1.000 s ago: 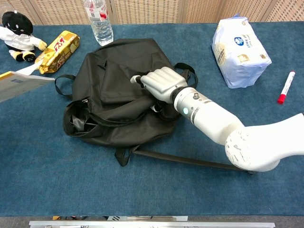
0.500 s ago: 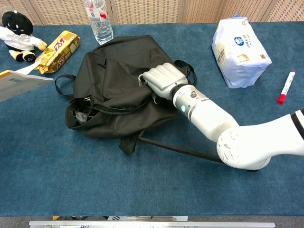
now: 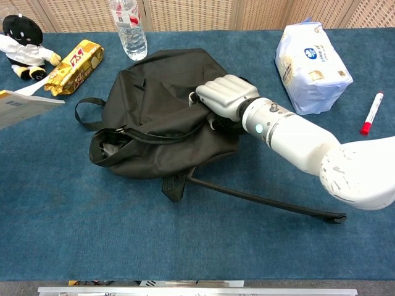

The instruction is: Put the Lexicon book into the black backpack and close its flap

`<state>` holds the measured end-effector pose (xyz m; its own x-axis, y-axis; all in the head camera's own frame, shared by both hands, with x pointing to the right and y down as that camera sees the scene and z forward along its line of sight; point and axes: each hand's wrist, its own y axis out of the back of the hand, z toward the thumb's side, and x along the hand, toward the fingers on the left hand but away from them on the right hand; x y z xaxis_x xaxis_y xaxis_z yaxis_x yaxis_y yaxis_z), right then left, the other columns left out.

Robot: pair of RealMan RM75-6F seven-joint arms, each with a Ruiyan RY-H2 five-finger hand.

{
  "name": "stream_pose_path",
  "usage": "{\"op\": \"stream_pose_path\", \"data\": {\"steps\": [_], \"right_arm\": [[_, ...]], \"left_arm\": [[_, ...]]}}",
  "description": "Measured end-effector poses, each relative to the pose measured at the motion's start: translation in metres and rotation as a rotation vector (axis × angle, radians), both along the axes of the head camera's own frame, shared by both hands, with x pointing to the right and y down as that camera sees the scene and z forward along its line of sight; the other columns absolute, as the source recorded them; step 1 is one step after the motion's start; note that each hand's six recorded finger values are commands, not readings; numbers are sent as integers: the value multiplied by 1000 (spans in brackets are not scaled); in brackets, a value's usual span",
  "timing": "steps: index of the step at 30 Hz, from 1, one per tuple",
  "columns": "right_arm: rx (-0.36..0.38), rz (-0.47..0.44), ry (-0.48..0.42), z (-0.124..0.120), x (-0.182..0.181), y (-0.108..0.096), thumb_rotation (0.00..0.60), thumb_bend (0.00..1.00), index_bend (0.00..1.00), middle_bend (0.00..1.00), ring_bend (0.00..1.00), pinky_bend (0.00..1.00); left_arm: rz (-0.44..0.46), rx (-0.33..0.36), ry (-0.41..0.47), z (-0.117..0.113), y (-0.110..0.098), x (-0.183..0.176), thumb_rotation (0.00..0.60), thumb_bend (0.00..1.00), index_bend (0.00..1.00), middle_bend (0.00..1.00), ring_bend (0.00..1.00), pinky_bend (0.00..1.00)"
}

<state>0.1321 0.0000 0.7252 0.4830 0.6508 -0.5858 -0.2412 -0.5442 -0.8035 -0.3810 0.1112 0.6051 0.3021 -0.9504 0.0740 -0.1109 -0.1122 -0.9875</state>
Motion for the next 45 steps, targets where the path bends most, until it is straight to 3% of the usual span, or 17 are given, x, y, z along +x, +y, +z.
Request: {"op": "stream_pose_path", "data": {"steps": [6,14,16,19,23,29,45], "right_arm": [[11,10,-51,-14,1,-4,600,891,357,413,323,544],[12,17,-97,-26,3,-10,600,836,274,411,324,546],[22,26,-102,-27,4,-13,600,856,318,434,363,595],[38,41,-110,-28,5,-17,600,911,461,503,471,724],[98,79,-157,-37,1,-28,600,983,535,555,545,813],[152,169,-255,-51,-11,-43,600,1000,579,592,594,861],[210,297,-353,-68,-45,-55,600,1000,587,602,621,886]], "left_arm": [[2,2,0,0,0,0,600,318,692,615,471,439],[0,-2,-1,1,-1,0,600,317,691,613,471,438],[1,0,-1,1,-1,1,600,317,691,613,471,438],[-1,3,-2,0,-2,0,600,318,691,613,470,438],[-1,10,-5,-2,-5,-2,600,317,692,613,471,438],[10,27,-3,-7,-8,-3,600,317,692,613,471,438],[82,65,82,-30,-16,5,600,317,691,616,471,438]]}}
